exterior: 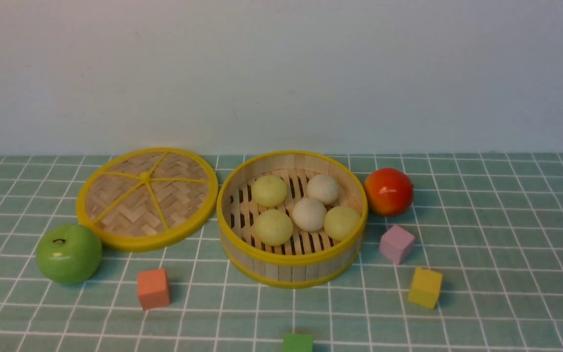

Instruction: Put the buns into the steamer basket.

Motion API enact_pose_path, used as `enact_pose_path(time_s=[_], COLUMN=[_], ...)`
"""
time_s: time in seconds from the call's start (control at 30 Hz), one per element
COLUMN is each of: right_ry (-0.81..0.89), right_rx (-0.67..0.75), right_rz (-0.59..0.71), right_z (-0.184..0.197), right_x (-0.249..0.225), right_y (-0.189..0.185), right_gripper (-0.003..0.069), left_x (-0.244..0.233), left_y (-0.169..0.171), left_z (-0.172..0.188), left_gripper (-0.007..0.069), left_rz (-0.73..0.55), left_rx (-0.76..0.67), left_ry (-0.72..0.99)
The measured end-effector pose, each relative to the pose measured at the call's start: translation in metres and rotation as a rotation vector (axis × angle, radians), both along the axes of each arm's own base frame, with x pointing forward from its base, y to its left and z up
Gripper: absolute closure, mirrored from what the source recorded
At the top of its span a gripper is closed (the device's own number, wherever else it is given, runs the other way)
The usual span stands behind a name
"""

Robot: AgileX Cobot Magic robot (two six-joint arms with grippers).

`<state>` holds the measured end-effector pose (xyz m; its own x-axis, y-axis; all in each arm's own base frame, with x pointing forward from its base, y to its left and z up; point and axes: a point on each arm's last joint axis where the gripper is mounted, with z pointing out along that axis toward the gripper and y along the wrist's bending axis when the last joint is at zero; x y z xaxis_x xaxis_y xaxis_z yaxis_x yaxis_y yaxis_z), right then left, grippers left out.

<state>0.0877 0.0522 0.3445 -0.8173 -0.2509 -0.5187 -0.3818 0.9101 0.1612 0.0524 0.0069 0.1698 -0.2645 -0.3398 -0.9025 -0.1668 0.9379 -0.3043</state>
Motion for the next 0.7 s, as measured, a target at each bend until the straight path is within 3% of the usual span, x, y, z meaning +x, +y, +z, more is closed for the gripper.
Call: enact_pose_path(time_s=[0.1,0.27,0.47,0.7], right_ry=[-0.111,-0.411,-0.687,-0.803], right_rx=[-0.062,-0.032,-0.017,-0.062], right_rz=[0.004,-0.145,-0.349,-0.429], right_z=[0.003,0.000,-0.052,-0.126], right_x=[-0.006,-0.019,-0.044,-0.043], right_y=[-0.011,-0.033,-0.051,-0.055], right_gripper=[0.0669,0.0666,0.0662,0.0659], left_x=[0.000,0.000,0.000,0.000], left_y=[0.000,0.000,0.000,0.000], left_z=[0.000,0.000,0.000,0.000], left_gripper=[0.0461,0.0461,0.0461,0.0461], left_rz=[0.000,0.000,0.000,0.000], left_rx=[0.000,0.000,0.000,0.000], left_ry=[0.000,0.000,0.000,0.000])
